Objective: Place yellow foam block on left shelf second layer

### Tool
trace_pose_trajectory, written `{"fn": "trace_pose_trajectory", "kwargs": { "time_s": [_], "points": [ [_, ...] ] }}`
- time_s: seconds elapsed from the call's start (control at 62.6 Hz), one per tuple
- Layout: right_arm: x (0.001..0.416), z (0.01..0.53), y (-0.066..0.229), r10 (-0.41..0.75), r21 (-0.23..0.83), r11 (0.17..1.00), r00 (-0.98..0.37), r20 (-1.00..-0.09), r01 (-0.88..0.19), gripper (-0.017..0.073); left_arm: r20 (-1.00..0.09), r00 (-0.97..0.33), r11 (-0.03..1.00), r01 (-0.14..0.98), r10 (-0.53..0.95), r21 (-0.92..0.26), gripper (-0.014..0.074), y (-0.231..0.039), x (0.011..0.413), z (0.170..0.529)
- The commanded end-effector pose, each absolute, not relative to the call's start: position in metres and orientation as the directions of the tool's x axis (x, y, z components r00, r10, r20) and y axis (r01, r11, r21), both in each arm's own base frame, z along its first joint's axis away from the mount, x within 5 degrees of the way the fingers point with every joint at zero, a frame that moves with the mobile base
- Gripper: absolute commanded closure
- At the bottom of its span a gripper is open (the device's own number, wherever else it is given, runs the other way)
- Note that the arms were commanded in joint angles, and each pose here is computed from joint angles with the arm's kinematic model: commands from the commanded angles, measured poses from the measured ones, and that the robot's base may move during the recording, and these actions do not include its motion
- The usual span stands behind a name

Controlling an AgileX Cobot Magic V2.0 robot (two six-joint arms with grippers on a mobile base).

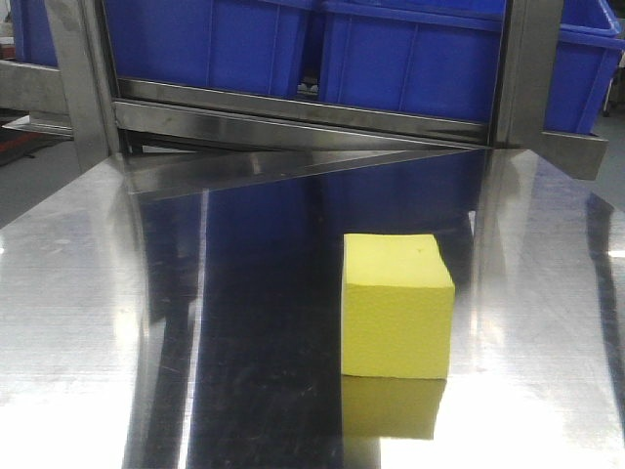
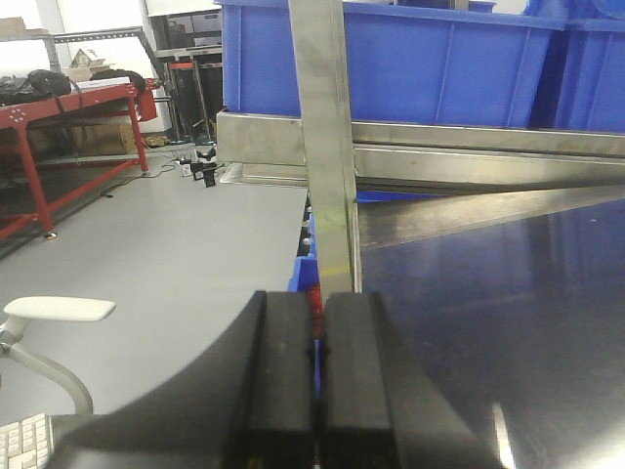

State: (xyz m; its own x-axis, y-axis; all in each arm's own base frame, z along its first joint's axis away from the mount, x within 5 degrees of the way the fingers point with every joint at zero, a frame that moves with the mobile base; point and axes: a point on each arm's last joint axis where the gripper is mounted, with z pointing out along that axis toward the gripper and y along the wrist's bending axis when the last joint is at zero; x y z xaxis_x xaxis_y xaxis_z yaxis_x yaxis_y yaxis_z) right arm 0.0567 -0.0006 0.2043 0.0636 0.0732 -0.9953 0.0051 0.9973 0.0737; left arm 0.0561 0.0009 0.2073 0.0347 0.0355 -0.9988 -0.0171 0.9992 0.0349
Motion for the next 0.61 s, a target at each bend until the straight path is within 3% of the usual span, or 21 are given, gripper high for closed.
{"fn": "trace_pose_trajectory", "kwargs": {
  "time_s": [0.0,0.591],
  "points": [
    [0.054,0.218,-0.001,0.065,0.066,0.998,0.177,-0.982,0.004,0.0505,-0.994,0.109,0.999,-0.020,0.028,0.026,0.0470,0.001,0.055,0.207],
    [0.051,0.233,-0.001,0.064,0.065,0.998,0.184,-0.981,0.005,0.0505,-0.994,0.109,0.999,-0.020,0.028,0.026,0.0470,0.001,0.055,0.207]
  ]
}}
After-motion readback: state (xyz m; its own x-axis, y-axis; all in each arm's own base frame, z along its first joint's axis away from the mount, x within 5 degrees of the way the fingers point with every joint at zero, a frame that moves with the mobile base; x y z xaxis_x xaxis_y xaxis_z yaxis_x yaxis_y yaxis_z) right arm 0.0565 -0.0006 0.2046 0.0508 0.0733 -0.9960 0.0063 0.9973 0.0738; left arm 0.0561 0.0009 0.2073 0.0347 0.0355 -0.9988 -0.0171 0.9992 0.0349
